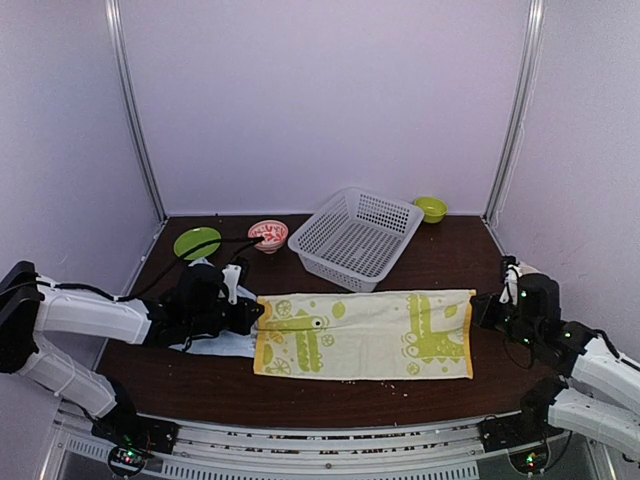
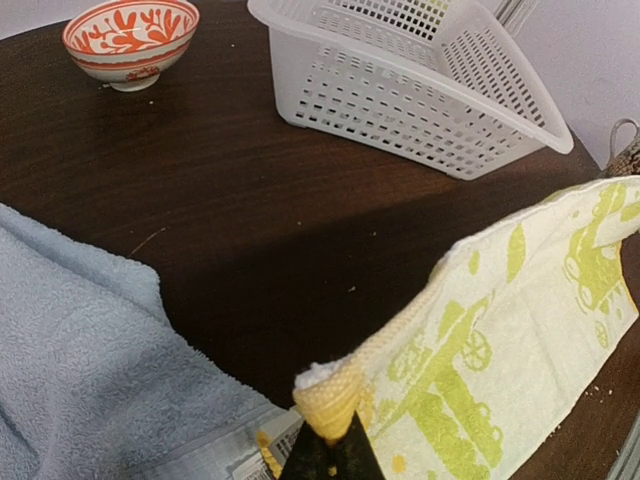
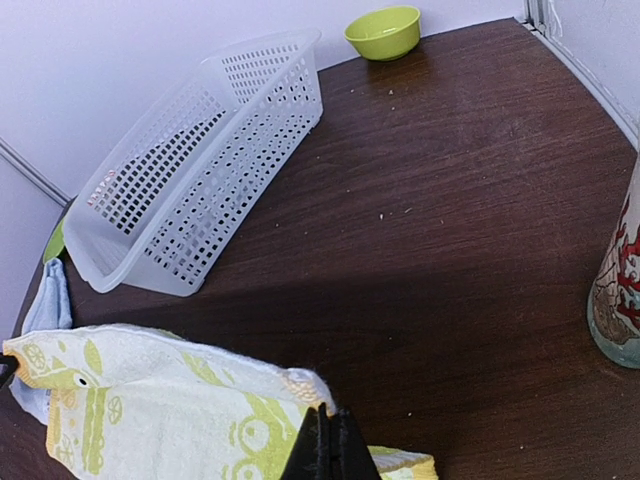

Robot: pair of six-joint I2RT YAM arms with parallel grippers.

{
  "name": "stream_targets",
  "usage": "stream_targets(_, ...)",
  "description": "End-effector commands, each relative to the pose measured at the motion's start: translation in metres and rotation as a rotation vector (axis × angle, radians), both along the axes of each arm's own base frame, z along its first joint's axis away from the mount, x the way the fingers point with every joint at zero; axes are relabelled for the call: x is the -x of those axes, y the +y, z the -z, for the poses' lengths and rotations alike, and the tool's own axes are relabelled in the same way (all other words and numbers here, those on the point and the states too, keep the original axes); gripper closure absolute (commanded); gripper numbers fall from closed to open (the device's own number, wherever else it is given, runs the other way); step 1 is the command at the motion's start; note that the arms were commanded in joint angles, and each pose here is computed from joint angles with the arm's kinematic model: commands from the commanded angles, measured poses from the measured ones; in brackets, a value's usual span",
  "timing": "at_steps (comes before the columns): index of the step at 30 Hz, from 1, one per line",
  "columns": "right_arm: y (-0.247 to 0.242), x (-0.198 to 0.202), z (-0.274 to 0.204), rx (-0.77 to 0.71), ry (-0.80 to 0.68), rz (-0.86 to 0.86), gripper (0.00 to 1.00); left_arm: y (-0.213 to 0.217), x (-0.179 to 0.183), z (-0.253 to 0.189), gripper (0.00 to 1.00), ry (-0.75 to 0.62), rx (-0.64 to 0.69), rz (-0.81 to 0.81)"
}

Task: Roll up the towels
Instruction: Fold the towel at the center of the board.

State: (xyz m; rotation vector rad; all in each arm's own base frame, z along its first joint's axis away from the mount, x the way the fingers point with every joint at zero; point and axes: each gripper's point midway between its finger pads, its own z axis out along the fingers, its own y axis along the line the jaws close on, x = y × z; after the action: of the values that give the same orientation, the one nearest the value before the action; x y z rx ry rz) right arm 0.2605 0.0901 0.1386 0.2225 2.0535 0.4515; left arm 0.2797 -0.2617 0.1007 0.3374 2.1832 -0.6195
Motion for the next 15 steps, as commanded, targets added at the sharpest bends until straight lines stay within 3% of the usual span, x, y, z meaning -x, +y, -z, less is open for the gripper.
stream_targets(1, 0.001, 0.013, 0.008, -0.034, 0.037, -0.020, 1.00, -0.005, 0.009, -0.009, 1.00, -0.004, 0.030, 0.058)
stream_targets(15, 0.010, 0.041, 0.027, -0.135, 0.098, -0.091, 1.00, 0.010, 0.039, -0.005, 0.98, 0.007, 0.042, 0.122)
